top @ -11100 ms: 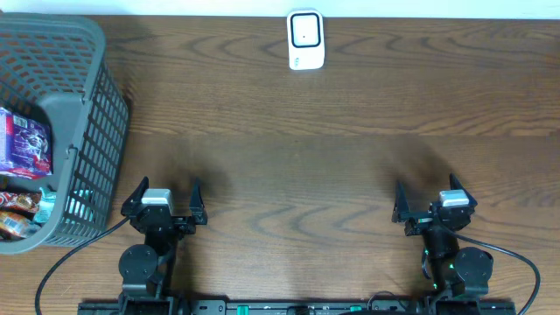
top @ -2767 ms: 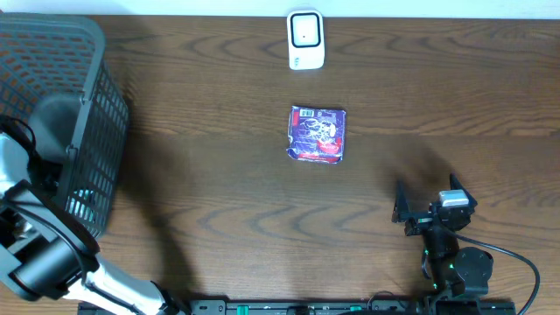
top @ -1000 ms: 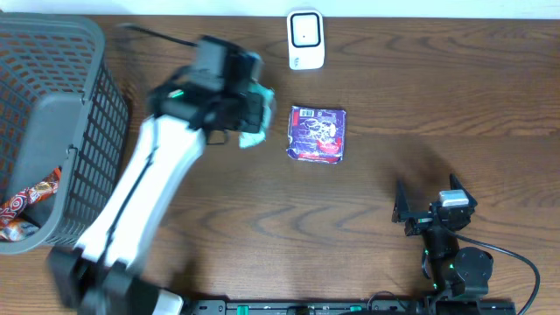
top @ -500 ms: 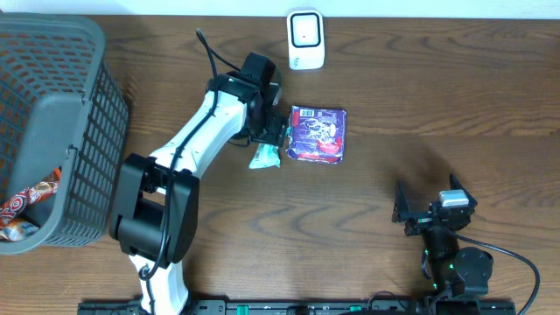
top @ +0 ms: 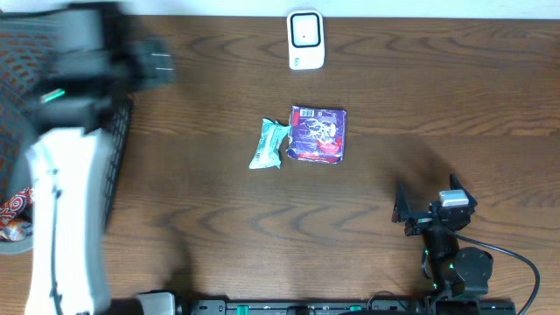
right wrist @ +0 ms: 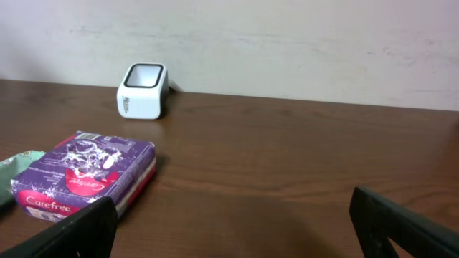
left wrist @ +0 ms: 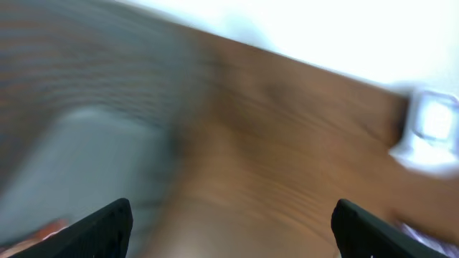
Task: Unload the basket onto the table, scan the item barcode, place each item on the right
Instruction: 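Place the mint-green pack beside the purple package, then reach into the basket and grasp the red Toblerone-style bar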
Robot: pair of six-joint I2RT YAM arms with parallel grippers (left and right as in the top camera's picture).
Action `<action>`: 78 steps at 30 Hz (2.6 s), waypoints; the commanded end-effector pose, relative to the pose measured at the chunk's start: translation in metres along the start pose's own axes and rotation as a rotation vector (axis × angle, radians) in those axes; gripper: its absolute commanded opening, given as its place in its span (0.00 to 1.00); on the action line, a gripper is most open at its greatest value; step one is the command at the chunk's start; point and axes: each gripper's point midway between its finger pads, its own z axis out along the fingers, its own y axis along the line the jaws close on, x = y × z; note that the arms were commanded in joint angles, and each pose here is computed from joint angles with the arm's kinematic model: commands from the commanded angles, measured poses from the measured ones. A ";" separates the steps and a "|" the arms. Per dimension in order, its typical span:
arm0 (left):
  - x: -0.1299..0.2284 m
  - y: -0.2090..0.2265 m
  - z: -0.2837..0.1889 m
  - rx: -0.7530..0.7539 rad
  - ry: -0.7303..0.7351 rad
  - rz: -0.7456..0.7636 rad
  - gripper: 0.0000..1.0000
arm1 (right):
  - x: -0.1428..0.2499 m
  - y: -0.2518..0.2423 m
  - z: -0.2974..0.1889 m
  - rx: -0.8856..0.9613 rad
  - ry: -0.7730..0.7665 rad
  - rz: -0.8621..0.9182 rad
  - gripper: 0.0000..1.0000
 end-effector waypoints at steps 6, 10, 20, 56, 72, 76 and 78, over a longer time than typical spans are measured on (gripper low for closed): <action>0.024 0.194 -0.006 -0.437 0.008 -0.557 0.90 | 0.001 -0.003 0.000 0.014 0.003 -0.011 0.99; 0.071 0.229 0.020 -0.526 0.140 -0.693 0.90 | 0.001 -0.003 0.000 0.014 0.003 -0.011 0.99; 0.156 0.280 0.082 -0.809 0.364 -0.806 0.90 | 0.001 -0.003 0.000 0.014 0.003 -0.011 0.99; 0.214 0.272 0.138 -0.751 0.575 -0.896 0.07 | 0.001 -0.003 0.000 0.014 0.003 -0.011 0.99; 0.001 0.123 -0.044 0.001 -0.149 -0.712 0.07 | 0.001 -0.003 0.000 0.014 0.003 -0.011 0.99; -0.010 0.024 -0.064 0.276 -0.148 -0.425 0.07 | 0.001 -0.003 0.000 0.014 0.003 -0.011 0.99; 0.001 -0.023 -0.065 0.364 -0.104 -0.280 0.07 | 0.001 -0.003 0.000 0.014 0.003 -0.011 0.99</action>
